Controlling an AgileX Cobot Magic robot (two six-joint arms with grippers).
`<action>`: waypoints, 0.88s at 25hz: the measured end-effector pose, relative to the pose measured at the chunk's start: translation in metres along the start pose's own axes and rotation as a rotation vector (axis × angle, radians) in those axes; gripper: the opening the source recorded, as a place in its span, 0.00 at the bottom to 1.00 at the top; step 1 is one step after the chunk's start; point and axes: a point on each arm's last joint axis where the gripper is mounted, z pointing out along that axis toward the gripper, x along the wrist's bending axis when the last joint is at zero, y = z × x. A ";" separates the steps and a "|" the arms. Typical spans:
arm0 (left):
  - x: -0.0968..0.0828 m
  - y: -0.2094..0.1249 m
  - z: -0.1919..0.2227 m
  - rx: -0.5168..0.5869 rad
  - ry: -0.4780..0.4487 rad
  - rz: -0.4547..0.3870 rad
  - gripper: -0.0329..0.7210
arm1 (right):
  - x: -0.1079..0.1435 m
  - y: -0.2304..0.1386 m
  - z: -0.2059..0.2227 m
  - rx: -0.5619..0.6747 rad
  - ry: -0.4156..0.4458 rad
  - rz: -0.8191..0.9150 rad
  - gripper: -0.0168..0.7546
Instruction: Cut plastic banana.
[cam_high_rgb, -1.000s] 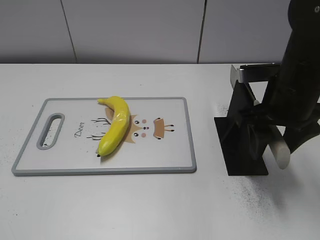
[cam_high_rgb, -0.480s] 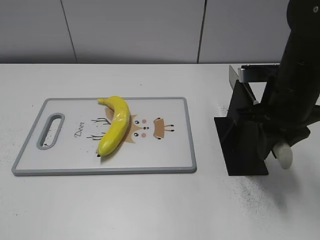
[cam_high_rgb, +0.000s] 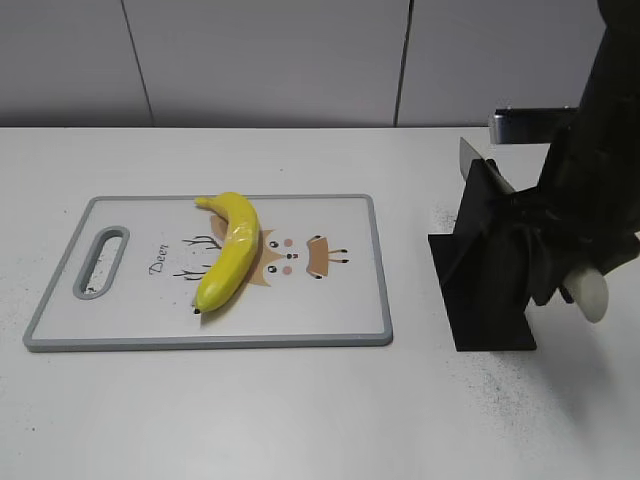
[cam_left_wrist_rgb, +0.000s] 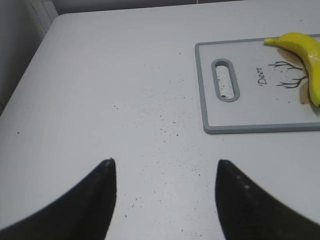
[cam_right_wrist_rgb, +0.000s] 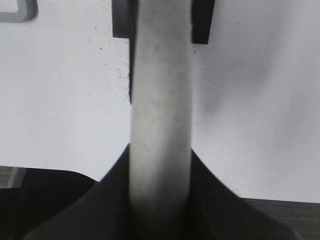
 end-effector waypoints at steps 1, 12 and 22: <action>0.000 0.000 0.000 0.000 0.000 0.000 0.82 | 0.000 0.000 -0.005 -0.012 0.003 0.000 0.24; 0.000 0.000 0.000 0.000 0.000 0.000 0.82 | 0.008 0.019 -0.055 -0.182 0.032 -0.005 0.24; 0.000 0.000 0.000 0.000 0.000 0.000 0.82 | 0.013 0.028 -0.088 -0.296 0.079 -0.014 0.24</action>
